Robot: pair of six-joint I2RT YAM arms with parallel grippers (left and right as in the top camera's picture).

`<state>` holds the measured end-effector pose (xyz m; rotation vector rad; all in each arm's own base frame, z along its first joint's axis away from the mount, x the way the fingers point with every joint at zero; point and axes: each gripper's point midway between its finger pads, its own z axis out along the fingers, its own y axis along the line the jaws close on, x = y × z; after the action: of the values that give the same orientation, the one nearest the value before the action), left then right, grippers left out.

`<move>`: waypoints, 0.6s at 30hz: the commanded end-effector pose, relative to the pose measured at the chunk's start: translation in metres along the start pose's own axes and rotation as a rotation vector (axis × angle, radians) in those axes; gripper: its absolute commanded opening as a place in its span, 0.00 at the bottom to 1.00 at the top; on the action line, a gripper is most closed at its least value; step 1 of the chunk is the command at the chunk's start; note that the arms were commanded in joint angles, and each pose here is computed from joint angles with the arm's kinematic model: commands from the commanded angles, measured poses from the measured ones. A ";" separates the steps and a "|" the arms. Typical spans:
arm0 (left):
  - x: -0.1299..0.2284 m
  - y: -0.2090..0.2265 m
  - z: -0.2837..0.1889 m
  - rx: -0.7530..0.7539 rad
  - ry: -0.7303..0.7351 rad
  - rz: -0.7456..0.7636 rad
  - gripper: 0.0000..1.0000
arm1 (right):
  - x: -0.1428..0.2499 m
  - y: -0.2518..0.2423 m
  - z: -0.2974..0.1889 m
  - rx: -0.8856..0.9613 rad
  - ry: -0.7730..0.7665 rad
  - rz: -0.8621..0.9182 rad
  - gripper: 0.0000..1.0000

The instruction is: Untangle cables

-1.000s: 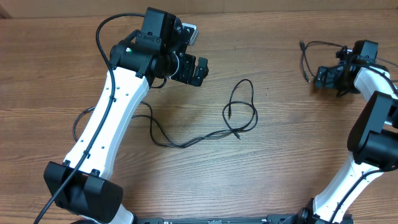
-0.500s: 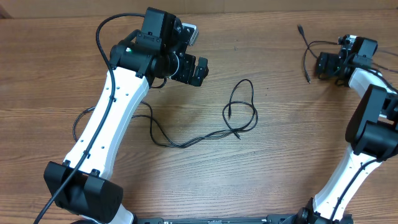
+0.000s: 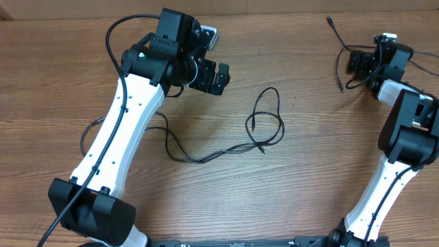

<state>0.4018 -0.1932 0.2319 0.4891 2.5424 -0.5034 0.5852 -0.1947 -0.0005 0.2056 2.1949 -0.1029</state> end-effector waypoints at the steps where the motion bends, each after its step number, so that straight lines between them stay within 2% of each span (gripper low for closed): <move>1: -0.006 -0.003 -0.002 0.002 -0.015 0.031 1.00 | 0.078 0.005 0.015 -0.017 0.165 0.045 1.00; 12: -0.006 -0.003 -0.002 0.002 -0.015 0.031 1.00 | 0.104 0.014 -0.008 -0.053 0.345 0.074 1.00; 18: -0.006 -0.003 -0.002 0.001 -0.015 0.031 1.00 | 0.061 0.016 -0.054 -0.054 0.368 0.078 1.00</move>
<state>0.4018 -0.1932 0.2319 0.4891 2.5424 -0.5034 0.5383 -0.1760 0.0021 0.2282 2.4517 -0.0301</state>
